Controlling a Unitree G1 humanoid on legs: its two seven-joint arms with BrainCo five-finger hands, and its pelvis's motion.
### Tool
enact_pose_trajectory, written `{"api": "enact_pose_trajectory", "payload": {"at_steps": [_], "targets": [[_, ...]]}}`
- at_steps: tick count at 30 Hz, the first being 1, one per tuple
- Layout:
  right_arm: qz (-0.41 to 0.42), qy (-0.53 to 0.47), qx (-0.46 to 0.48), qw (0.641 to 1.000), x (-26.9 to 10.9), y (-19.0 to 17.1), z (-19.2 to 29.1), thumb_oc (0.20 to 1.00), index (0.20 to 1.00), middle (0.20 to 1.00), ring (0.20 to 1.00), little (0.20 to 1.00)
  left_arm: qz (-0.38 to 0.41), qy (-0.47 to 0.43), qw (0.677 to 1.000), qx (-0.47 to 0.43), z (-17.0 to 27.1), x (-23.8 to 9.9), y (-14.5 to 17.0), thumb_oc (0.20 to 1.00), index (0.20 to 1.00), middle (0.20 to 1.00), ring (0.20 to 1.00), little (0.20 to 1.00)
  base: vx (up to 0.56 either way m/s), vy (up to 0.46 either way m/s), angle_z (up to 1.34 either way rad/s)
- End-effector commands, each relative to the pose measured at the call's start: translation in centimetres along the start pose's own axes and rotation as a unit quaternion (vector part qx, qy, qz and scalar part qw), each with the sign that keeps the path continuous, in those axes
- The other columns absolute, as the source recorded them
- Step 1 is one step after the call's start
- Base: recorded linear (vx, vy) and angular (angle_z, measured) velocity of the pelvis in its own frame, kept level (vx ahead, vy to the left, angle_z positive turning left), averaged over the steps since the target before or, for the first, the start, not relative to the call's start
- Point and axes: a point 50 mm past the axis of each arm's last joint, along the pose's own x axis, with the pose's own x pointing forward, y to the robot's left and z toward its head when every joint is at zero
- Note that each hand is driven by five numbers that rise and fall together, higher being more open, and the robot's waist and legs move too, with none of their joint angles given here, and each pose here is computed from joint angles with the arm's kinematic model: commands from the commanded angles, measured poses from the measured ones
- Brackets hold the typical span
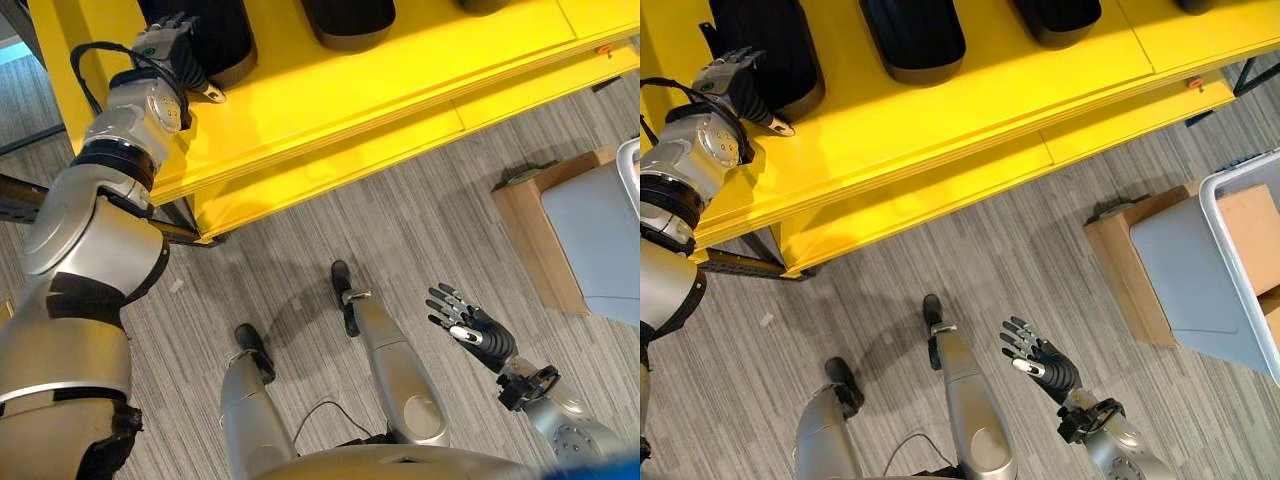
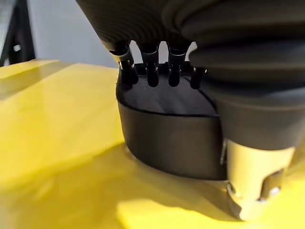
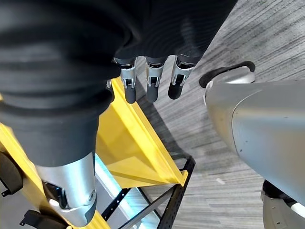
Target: Move parts from the plastic box to the shelf.
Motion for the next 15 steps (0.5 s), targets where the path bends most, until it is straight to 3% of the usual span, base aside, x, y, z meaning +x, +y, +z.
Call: {"api": "enact_pose_trajectory", "payload": {"at_steps": [1,15], "targets": [[-0.006,0.002,0.020,1.000,-0.83,-0.37,-0.39,1.000,1.000,1.000,1.000,1.000,0.038,0.042,0.997,-0.055,-2.07,-0.11,1.89,1.000,1.000,1.000,1.000,1.000,0.00,0.000,0.00],[-0.008,0.011,0.015,1.000,-1.25,-0.62,-0.42,1.000,1.000,1.000,1.000,1.000,0.040,0.057,0.995,-0.077,-2.52,-0.15,2.03,1.000,1.000,1.000,1.000,1.000,0.00,-0.003,-0.01]]}}
